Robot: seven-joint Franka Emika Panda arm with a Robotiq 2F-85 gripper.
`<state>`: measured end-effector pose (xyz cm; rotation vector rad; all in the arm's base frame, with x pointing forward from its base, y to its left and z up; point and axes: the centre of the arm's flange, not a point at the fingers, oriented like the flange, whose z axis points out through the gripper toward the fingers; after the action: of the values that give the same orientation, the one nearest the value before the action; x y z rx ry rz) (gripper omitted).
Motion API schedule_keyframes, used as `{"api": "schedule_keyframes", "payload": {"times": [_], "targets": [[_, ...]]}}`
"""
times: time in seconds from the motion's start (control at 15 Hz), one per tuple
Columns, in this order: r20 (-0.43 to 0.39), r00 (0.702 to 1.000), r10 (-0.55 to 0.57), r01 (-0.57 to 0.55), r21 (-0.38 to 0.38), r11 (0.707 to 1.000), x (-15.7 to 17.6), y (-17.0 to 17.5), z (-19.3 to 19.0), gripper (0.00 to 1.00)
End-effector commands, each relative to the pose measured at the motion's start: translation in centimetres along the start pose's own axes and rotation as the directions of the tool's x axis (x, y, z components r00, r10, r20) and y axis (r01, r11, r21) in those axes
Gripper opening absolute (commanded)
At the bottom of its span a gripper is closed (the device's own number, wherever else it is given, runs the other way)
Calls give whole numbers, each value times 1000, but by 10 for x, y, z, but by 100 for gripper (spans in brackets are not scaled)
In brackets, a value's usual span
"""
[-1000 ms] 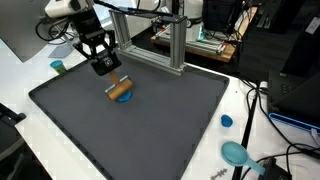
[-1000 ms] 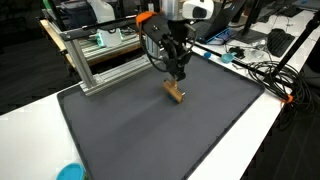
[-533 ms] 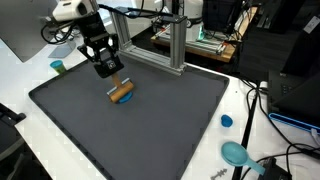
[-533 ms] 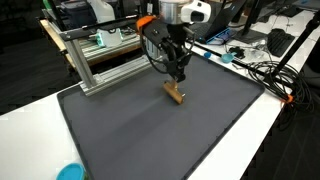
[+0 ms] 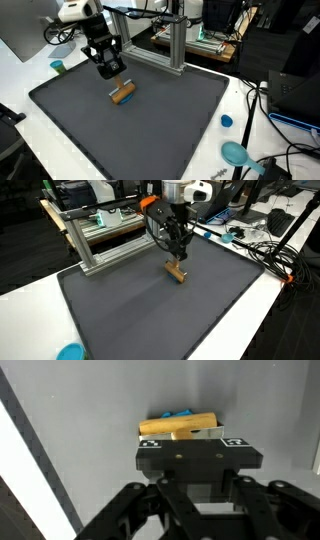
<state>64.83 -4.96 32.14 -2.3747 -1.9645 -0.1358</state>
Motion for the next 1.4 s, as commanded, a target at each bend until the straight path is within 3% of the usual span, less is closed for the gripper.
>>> {"api": "schedule_keyframes", "payload": {"times": [0.0,0.27,0.33,0.8,1.33], "targets": [[0,1000,-3,3,-3,1000,2,-2,0,47],[1,1000,-7,7,-4,1000,4,-4,1,47],[1,1000,-7,7,-4,1000,4,-4,1,22],[-6,1000,-13,13,28,1000,-4,5,32,22],[-17,999,-48,49,47,998,0,-12,50,22]]}}
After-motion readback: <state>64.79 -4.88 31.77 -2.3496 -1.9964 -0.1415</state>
